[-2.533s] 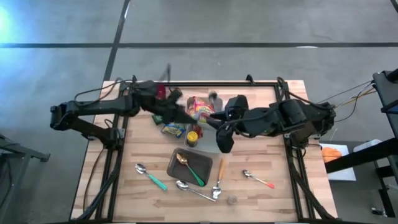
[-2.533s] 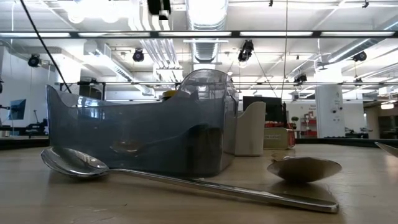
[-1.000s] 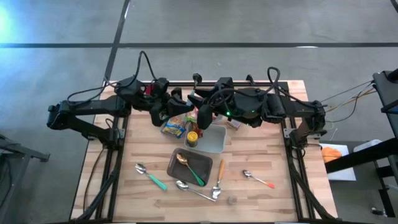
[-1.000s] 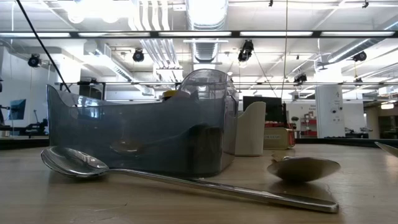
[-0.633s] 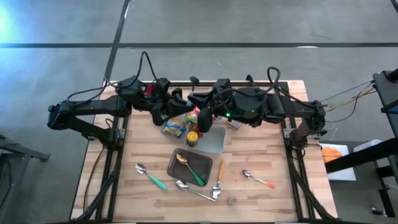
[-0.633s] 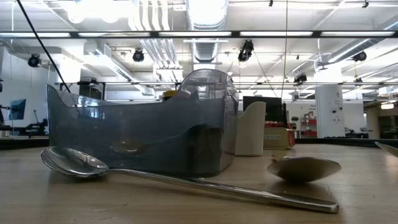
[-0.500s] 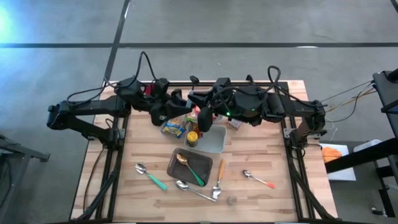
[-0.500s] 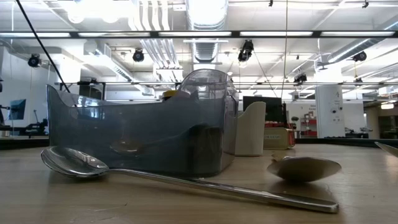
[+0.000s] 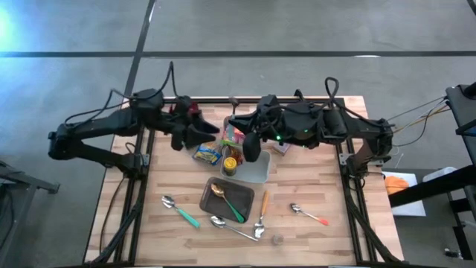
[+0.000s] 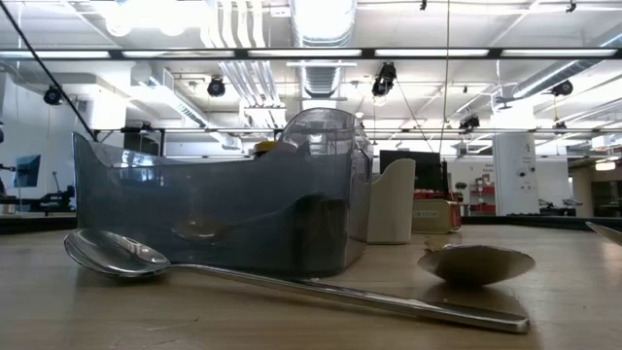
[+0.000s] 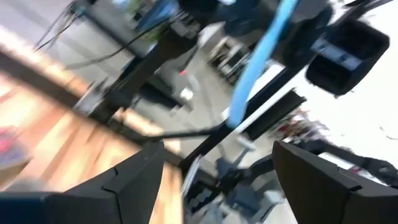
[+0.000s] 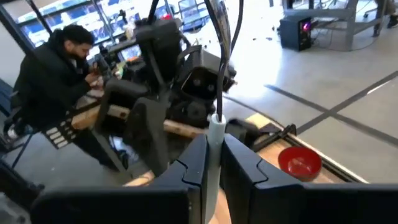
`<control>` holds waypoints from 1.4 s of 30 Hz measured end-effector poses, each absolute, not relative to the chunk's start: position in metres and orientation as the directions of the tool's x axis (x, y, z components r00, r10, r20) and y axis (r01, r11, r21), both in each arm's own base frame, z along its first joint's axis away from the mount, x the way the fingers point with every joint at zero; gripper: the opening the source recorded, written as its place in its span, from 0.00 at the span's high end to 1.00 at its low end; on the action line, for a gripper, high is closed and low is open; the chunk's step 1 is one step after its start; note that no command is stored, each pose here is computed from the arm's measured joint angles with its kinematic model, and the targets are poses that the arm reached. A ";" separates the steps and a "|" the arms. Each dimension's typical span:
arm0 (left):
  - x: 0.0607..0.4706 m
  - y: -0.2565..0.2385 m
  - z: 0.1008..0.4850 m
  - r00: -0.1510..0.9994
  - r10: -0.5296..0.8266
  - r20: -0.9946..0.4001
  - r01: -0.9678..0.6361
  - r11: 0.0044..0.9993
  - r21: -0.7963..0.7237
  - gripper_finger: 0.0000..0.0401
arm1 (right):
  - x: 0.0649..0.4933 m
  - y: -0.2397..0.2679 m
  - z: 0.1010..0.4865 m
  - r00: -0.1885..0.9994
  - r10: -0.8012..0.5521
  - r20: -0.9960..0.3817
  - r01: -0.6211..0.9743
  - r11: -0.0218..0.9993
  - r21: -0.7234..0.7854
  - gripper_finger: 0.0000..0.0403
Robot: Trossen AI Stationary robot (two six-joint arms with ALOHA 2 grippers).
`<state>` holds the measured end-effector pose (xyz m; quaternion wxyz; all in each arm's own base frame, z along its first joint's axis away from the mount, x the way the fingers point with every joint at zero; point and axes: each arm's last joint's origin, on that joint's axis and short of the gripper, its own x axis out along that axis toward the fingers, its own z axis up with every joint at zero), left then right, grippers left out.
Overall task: Pick & Place Food Item
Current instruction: Put the blue spoon into the black bin
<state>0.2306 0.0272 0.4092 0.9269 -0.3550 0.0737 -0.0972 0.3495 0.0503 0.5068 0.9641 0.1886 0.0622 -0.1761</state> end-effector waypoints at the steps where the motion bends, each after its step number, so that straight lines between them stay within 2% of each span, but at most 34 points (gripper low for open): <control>1: 0.225 0.029 0.408 0.970 -0.224 -0.100 0.098 0.727 -0.679 0.24 | 0.349 0.051 0.505 0.933 -0.295 -0.205 0.351 0.870 0.346 0.94; 7: 0.194 0.033 0.398 0.949 -0.142 -0.280 -0.096 0.717 -0.690 0.24 | 0.353 0.055 0.484 0.908 -0.197 -0.370 0.344 0.855 0.388 0.94; 14: 0.168 0.030 0.393 0.915 -0.114 -0.386 -0.187 0.730 -0.658 0.24 | 0.375 0.064 0.434 0.790 -0.028 -0.612 0.348 0.843 0.410 0.94; 22: 0.153 0.026 0.376 0.818 -0.133 -0.559 -0.306 0.722 -0.620 0.24 | 0.414 0.078 0.373 0.638 0.181 -0.748 0.293 0.842 0.454 0.94; 26: 0.146 0.025 0.369 0.762 -0.147 -0.631 -0.342 0.736 -0.584 0.24 | 0.430 0.084 0.344 0.563 0.245 -0.790 0.289 0.837 0.466 0.94; 31: 0.138 0.023 0.366 0.727 -0.155 -0.669 -0.365 0.738 -0.568 0.24 | 0.447 0.089 0.307 0.473 0.294 -0.830 0.303 0.831 0.467 0.94; 42: 0.114 0.017 0.375 0.772 -0.156 -0.616 -0.309 0.756 -0.578 0.24 | 0.468 0.097 0.252 0.368 0.293 -0.882 0.350 0.836 0.424 0.94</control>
